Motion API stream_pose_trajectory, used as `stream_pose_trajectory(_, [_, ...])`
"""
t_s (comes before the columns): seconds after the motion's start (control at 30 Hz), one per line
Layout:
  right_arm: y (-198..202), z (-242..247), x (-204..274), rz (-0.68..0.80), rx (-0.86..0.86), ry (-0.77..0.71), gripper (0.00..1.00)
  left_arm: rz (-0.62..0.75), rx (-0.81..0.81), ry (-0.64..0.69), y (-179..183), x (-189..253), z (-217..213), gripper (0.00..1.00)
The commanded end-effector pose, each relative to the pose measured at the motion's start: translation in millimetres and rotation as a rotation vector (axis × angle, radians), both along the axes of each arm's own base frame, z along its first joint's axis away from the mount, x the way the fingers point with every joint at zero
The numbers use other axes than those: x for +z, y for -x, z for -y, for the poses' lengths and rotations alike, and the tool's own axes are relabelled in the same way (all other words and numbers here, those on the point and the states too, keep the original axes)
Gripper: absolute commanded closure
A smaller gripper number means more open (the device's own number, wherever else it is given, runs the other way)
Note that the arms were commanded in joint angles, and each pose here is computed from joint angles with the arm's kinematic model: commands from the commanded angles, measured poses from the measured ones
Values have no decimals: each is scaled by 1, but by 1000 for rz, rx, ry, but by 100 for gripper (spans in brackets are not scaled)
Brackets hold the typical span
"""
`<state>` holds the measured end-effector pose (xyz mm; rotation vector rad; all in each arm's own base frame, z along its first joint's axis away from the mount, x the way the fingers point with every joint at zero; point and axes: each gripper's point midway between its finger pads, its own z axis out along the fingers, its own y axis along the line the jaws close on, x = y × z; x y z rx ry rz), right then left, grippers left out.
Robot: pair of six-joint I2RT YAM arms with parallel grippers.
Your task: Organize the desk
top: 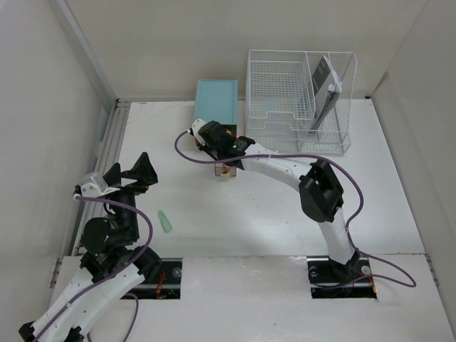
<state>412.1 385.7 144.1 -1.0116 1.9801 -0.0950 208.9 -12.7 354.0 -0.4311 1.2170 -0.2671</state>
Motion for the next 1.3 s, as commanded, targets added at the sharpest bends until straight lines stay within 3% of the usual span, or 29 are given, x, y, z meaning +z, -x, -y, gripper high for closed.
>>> stream_pose_trajectory(0.0, [-5,0,-1,-30,9,-10,73,41,-6,21,4,16,-2,2])
stream_pose_trajectory(0.2, [-13,8,-5,-52,2,-13,70,34,-6,15,2,15,0,2])
stream_pose_trajectory(0.3, [-11,8,-7,-63,8,-10,51,34,-6,15,2,15,0,2])
stream_pose_trajectory(0.4, [-10,3,2,-57,18,-47,41,34,-6,15,2,15,0,2])
stream_pose_trajectory(0.57, [-8,1,17,-28,25,-104,39,27,-6,9,0,13,1,3])
stream_pose_trajectory(0.63, [0,-12,36,-38,72,-203,39,27,-6,9,0,13,1,3])
stream_pose_trajectory(0.73, [34,-43,48,-159,232,-369,43,27,-6,9,0,13,1,3])
stream_pose_trajectory(0.9, [112,-99,50,-390,487,-480,45,58,-25,14,4,18,2,3])
stream_pose_trajectory(1.1, [186,-144,11,-488,607,-396,45,87,-44,4,7,19,2,5])
stream_pose_trajectory(1.27, [206,-160,-24,-457,549,-284,45,102,-61,4,10,22,4,6])
